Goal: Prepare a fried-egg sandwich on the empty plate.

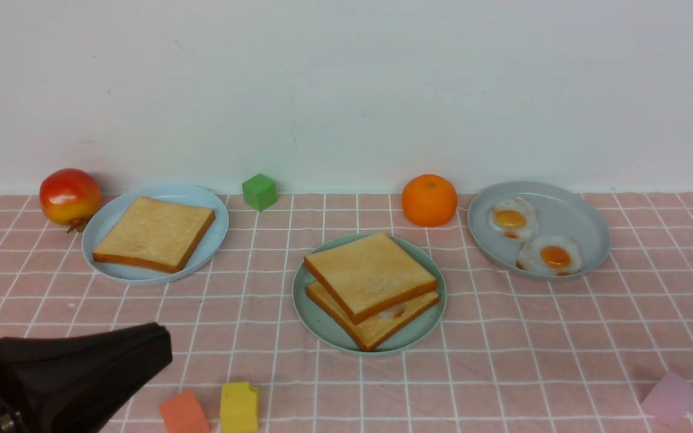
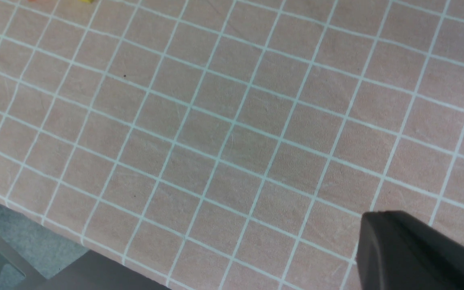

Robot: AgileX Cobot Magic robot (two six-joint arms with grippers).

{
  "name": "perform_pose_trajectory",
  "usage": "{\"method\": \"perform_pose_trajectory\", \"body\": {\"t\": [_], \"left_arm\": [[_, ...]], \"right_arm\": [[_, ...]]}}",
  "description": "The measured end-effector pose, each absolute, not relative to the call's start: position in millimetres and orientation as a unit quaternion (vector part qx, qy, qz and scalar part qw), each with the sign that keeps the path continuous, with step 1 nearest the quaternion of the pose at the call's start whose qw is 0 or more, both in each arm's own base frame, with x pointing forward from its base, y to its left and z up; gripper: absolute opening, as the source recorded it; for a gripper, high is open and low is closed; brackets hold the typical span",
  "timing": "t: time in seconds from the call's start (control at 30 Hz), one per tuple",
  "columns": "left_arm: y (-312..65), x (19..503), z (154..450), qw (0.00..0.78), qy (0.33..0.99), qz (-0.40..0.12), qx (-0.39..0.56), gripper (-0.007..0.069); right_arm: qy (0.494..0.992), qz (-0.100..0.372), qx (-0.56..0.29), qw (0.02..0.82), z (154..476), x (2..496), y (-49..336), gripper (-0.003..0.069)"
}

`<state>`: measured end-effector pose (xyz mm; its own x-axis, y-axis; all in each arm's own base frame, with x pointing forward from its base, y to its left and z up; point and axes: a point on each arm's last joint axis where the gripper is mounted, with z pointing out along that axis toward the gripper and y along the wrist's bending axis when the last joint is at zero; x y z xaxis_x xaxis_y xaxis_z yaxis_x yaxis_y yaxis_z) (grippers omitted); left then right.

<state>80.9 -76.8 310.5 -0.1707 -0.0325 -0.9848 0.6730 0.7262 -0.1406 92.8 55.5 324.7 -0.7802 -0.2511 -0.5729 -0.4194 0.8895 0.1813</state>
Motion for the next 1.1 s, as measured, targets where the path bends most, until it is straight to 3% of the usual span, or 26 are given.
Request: {"method": "perform_pose_trajectory", "body": {"t": [0.43, 0.77, 0.9, 1.1], "left_arm": [[-76.9, 81.0, 308.3, 0.601, 0.709, -0.291, 0.228, -0.0013], [-76.8, 80.9, 308.5, 0.602, 0.708, -0.291, 0.228, -0.0013], [-76.8, 80.9, 308.5, 0.602, 0.708, -0.291, 0.228, -0.0012], [-76.8, 80.9, 308.5, 0.602, 0.708, -0.291, 0.228, -0.0012]], "right_arm": [[0.928, 0.153, -0.179, 0.288, 327.1, 88.1, 53.3, 0.002], [0.882, 0.122, -0.079, 0.448, 344.7, 48.1, 22.4, 0.0025], [0.837, 0.098, -0.01, 0.538, 313.8, 46.9, 14.4, 0.0025], [0.802, 0.067, 0.042, 0.592, 213.4, 51.0, 6.3, 0.0028]]}}
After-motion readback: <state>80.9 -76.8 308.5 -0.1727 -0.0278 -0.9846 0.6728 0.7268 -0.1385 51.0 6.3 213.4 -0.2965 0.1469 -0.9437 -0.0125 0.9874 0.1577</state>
